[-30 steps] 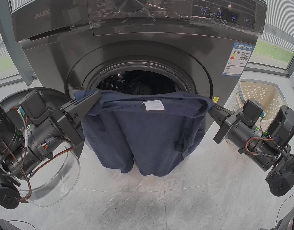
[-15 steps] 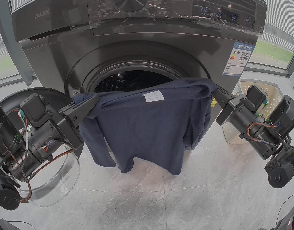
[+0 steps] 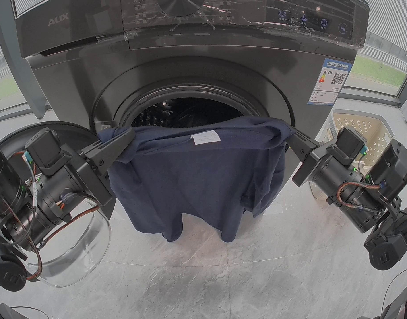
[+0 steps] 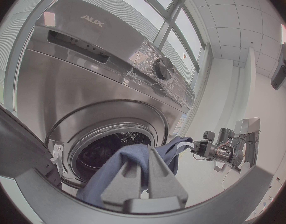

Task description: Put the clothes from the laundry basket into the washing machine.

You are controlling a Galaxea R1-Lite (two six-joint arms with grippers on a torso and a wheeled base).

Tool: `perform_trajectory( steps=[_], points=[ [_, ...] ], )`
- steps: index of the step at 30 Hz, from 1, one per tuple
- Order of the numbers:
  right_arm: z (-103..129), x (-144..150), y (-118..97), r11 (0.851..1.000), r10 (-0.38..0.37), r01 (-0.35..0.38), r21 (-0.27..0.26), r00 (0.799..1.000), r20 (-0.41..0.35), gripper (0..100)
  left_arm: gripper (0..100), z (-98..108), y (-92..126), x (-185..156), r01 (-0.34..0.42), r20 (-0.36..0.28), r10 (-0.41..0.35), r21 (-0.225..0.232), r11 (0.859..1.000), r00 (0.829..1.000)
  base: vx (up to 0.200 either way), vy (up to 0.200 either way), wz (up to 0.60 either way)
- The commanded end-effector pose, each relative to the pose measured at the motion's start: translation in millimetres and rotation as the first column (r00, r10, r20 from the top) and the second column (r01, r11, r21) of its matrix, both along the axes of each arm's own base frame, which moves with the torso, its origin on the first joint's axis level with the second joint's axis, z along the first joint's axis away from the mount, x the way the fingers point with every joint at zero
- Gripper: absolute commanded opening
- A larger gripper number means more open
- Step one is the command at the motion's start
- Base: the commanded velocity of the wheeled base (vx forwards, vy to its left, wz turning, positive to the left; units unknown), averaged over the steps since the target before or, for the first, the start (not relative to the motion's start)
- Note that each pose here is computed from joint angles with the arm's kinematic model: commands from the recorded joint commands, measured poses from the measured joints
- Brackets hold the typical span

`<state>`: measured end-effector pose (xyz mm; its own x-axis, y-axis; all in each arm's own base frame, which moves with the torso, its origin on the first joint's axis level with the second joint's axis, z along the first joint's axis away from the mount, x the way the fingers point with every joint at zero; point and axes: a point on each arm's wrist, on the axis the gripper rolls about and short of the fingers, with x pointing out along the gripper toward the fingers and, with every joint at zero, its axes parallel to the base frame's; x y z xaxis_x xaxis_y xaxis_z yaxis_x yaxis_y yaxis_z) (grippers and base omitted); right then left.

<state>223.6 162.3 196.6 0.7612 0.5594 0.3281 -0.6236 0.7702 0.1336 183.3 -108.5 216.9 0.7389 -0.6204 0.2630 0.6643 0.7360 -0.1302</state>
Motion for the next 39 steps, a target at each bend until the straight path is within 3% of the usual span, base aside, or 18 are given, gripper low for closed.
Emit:
perform_trajectory(
  steps=[1,9,12,17,39],
  points=[
    [1,-2,4,1.000,0.015,-0.015,0.006,1.000,0.002,0,0,-1,0,0,0.003,-0.003,-0.003,0.002,1.000,1.000,0.000,0.000,0.00],
    [13,-2,3,0.999,0.016,-0.017,0.048,0.999,0.032,0,0,1,0,1,0.000,0.005,0.000,-0.003,1.000,1.000,0.000,0.000,0.00],
    [13,-2,3,0.999,0.017,-0.018,0.047,0.999,0.028,0,0,1,0,0,0.003,0.005,-0.003,-0.002,1.000,1.000,0.000,0.000,0.00],
    [-14,-9,2,0.999,0.028,-0.029,-0.017,0.998,-0.061,0,0,-1,-2,-2,0.011,0.000,-0.011,0.005,1.000,1.000,0.000,0.000,0.00],
    [-3,-6,6,0.999,0.036,-0.035,0.019,0.999,-0.031,0,0,-4,-4,-5,0.029,-0.009,-0.029,0.013,0.999,1.000,0.000,0.000,0.00]
  ],
)
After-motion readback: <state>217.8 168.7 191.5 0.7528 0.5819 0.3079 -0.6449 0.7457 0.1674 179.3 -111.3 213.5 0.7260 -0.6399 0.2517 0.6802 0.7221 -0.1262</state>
